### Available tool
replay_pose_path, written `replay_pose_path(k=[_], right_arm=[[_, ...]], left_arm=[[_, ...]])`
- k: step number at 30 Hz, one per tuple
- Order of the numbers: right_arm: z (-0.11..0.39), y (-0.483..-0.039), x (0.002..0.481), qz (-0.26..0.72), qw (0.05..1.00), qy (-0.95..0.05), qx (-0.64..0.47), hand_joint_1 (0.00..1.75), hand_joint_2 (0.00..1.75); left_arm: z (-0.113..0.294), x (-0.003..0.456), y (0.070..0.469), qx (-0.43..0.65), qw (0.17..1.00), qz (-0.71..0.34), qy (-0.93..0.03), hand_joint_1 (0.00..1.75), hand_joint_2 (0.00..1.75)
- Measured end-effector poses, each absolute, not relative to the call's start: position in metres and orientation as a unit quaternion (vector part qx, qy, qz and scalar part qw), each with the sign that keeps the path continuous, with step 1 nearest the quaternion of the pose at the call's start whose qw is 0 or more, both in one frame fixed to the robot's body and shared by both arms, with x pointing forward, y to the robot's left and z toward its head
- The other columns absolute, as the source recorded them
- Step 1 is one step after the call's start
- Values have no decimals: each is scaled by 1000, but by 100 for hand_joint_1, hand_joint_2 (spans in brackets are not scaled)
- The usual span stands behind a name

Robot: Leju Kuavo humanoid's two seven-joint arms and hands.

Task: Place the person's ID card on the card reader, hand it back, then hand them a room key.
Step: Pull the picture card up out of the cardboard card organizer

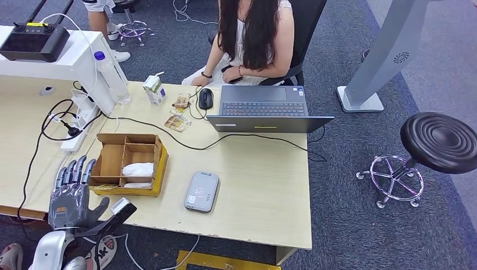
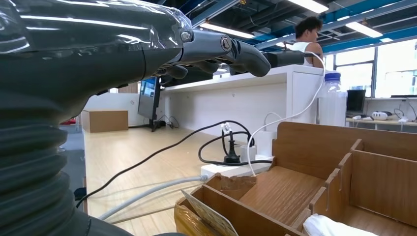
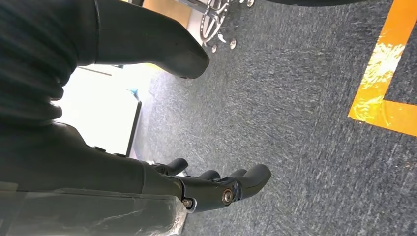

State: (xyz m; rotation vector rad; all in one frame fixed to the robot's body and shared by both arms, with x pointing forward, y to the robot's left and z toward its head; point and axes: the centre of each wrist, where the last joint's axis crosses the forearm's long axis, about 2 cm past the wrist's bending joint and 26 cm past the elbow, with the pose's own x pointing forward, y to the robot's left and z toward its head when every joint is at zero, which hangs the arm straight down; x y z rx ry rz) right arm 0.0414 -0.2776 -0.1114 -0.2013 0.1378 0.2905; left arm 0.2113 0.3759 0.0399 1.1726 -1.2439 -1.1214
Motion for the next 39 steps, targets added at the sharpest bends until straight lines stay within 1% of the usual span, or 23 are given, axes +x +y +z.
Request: replay_pose_path(k=[5, 16, 39], right_arm=[[-111, -278, 41, 150, 982, 63, -100, 0, 175], [-111, -280, 42, 164, 980, 58, -98, 0, 175], [-111, -280, 43, 166, 980, 57, -99, 0, 175]], left_arm=[[38, 214, 378, 493, 529, -470, -507, 0, 175], [27, 226, 395, 497, 552, -468, -479, 0, 175], [19, 225, 398, 492, 566, -469, -467, 0, 175]])
